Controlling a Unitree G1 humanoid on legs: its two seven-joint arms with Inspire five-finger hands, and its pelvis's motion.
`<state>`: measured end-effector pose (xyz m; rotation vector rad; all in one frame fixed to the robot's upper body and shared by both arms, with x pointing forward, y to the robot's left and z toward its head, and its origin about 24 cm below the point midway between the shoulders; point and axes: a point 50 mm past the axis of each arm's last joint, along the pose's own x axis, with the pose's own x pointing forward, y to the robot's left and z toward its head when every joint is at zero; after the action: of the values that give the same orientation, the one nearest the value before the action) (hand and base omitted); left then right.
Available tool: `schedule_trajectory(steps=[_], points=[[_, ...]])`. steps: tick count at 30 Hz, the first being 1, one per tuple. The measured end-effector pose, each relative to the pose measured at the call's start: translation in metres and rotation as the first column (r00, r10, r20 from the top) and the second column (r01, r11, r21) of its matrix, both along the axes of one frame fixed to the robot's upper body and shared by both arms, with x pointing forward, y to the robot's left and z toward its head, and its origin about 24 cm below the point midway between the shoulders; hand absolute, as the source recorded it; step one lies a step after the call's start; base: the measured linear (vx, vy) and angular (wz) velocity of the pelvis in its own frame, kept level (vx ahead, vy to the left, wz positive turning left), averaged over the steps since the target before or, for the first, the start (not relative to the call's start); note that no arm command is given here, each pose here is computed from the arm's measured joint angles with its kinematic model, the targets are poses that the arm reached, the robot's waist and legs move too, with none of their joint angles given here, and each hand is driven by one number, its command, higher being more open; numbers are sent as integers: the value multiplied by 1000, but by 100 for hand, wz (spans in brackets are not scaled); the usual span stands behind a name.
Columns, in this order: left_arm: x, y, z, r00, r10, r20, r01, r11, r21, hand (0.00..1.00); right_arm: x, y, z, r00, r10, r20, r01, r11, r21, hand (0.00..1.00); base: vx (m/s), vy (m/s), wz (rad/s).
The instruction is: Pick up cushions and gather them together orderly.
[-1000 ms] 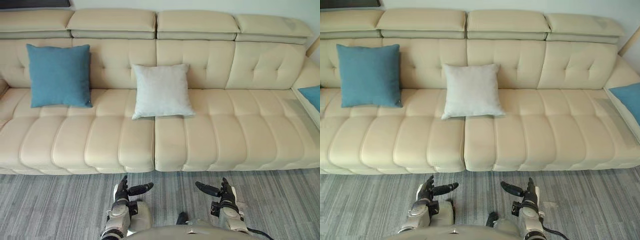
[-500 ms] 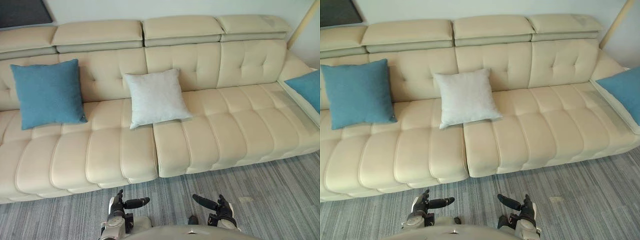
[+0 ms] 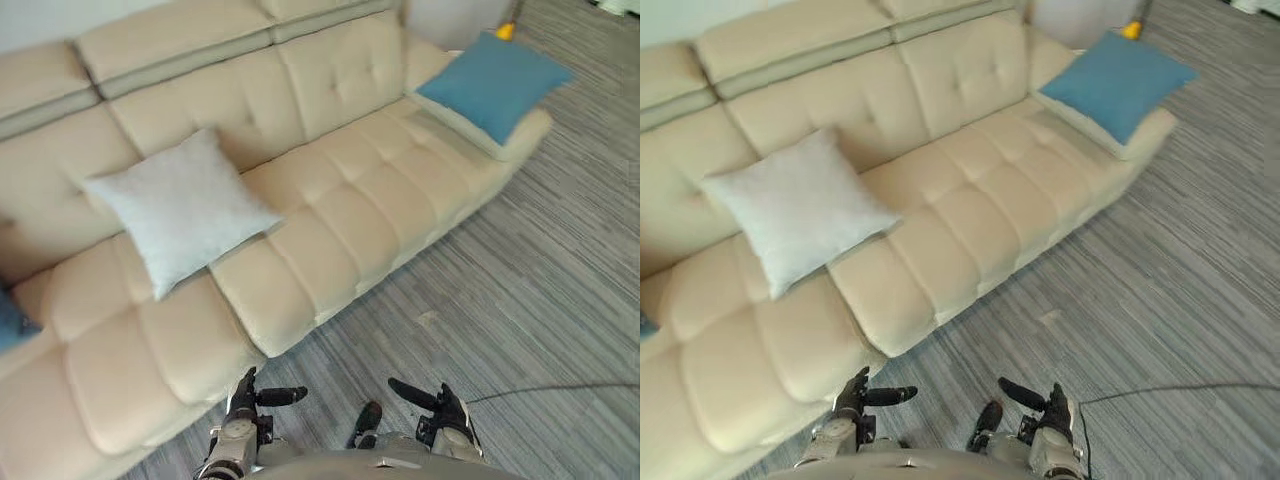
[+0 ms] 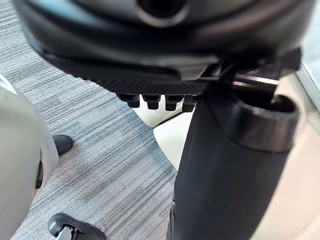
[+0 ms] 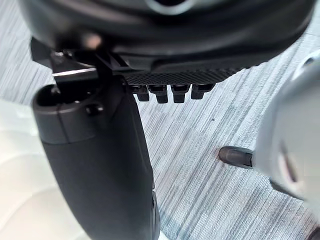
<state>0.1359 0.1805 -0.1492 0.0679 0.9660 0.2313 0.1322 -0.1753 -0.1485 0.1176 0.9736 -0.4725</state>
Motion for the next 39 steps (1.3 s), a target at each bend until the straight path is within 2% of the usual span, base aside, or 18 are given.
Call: schedule_trajectory(steps=[4, 10, 13, 23, 27, 29, 34, 39], points=[[-5, 4, -1, 1000, -7, -10, 8, 1000, 10, 100, -17, -9, -6, 998, -34, -60, 33, 999, -14, 100, 68, -69, -93], [-4, 1, -1, 997, -78, -20, 78, 997, 19, 100, -28, -25, -7, 993, -86, -78, 82, 995, -48, 100, 33, -188, -30], [-6, 3, 0, 998, -59, -8, 59, 998, 23, 100, -30, -32, -5, 993, -95, -69, 90, 993, -71, 100, 108, -108, -58], [10, -3, 9, 996, -58, 71, 57, 998, 17, 100, -22, -30, -2, 992, -116, -50, 112, 991, -77, 100, 132, 74, -81], [-2, 1, 5, 999, -23, 43, 23, 1000, 12, 100, -24, -18, -4, 995, -86, -58, 82, 995, -54, 100, 344, 228, -122], [-8, 12, 3, 1000, -23, 13, 23, 999, 39, 100, -37, -13, -6, 995, -65, -81, 61, 997, -47, 100, 422, 244, -93], [-13, 13, 1, 999, -33, -5, 34, 998, 54, 100, -41, -17, -7, 995, -38, -90, 33, 998, -56, 100, 387, 118, -30], [-18, 7, -3, 999, -27, -48, 29, 999, 37, 100, -18, -26, -2, 999, 6, -54, -11, 996, -88, 100, 498, -86, -18]])
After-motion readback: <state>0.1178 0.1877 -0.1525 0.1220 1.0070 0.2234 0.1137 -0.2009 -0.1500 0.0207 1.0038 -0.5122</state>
